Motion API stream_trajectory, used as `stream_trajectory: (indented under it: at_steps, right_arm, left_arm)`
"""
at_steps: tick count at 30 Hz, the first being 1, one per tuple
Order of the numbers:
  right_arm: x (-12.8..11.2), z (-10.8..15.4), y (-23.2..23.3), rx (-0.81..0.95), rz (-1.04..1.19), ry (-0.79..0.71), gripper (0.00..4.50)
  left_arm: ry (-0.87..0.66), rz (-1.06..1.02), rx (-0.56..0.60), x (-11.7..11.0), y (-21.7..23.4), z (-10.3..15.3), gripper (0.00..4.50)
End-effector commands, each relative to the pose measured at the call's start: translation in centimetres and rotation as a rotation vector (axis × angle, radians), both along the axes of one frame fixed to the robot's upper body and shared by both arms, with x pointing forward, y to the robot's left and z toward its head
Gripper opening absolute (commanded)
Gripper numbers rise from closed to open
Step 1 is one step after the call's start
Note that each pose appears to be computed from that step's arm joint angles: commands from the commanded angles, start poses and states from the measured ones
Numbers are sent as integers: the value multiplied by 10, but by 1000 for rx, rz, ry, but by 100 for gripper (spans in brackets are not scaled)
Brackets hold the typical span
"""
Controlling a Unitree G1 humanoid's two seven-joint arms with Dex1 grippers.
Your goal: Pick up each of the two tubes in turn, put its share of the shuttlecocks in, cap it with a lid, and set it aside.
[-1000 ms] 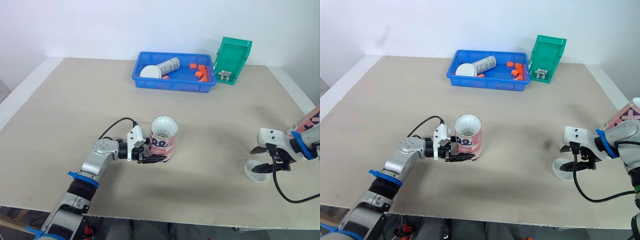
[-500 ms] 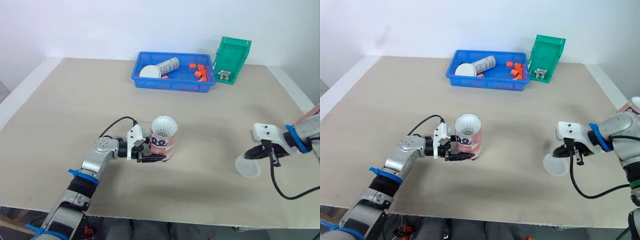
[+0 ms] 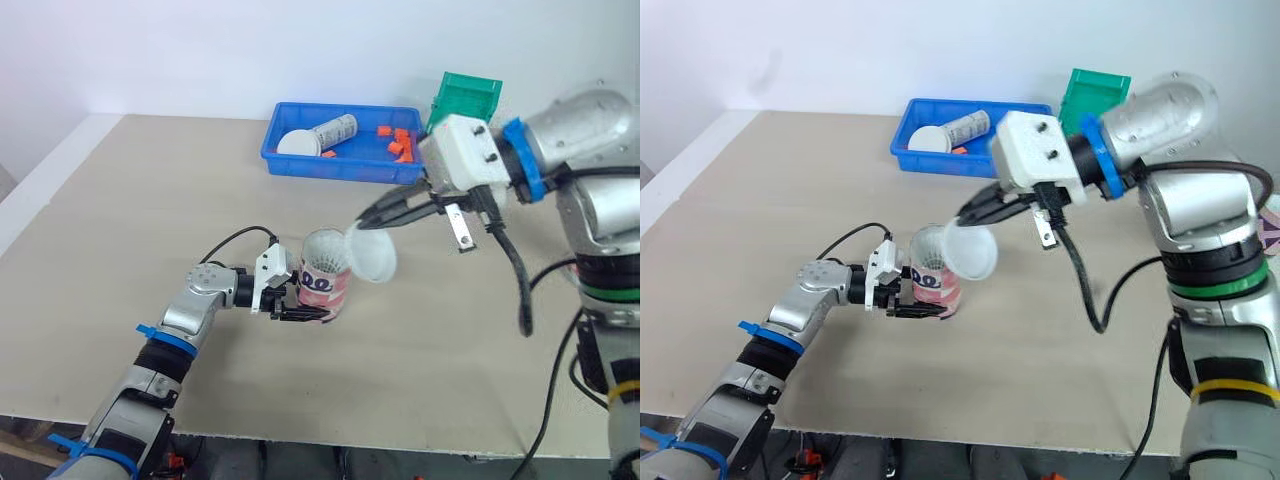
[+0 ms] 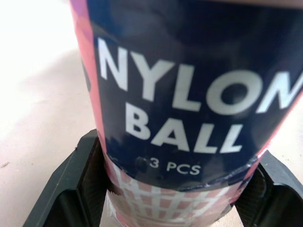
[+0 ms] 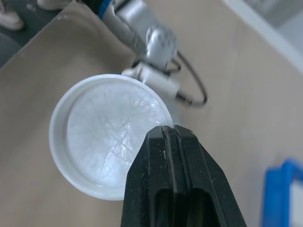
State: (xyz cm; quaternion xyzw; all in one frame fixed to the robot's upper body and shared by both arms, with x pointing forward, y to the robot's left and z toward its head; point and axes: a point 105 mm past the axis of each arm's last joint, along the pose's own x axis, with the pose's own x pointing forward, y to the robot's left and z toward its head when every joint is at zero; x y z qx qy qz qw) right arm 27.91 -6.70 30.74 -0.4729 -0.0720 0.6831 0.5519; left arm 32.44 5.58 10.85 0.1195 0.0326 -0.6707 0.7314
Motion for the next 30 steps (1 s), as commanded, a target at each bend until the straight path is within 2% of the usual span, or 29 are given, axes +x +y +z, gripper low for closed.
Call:
stream_trajectory:
  at_steps: [1,8,14,23,30]
  right_arm:
    - [-1,4,12,-66,83,-72,5]
    - [22,-9,24,-172,98,-140,5]
    - [30,-6,33,-204,111,-182,5]
    - [20,3,40,-173,168,-199,5]
    - [18,-5,37,-206,177,-201,5]
  left_arm:
    - [39,9,82,0,8,-14,321]
    - [62,-4,88,-9,6,-22,321]
    - [68,-3,81,-11,2,-24,321]
    - [58,5,89,-7,5,-21,321]
    - [53,13,91,-4,8,-20,321]
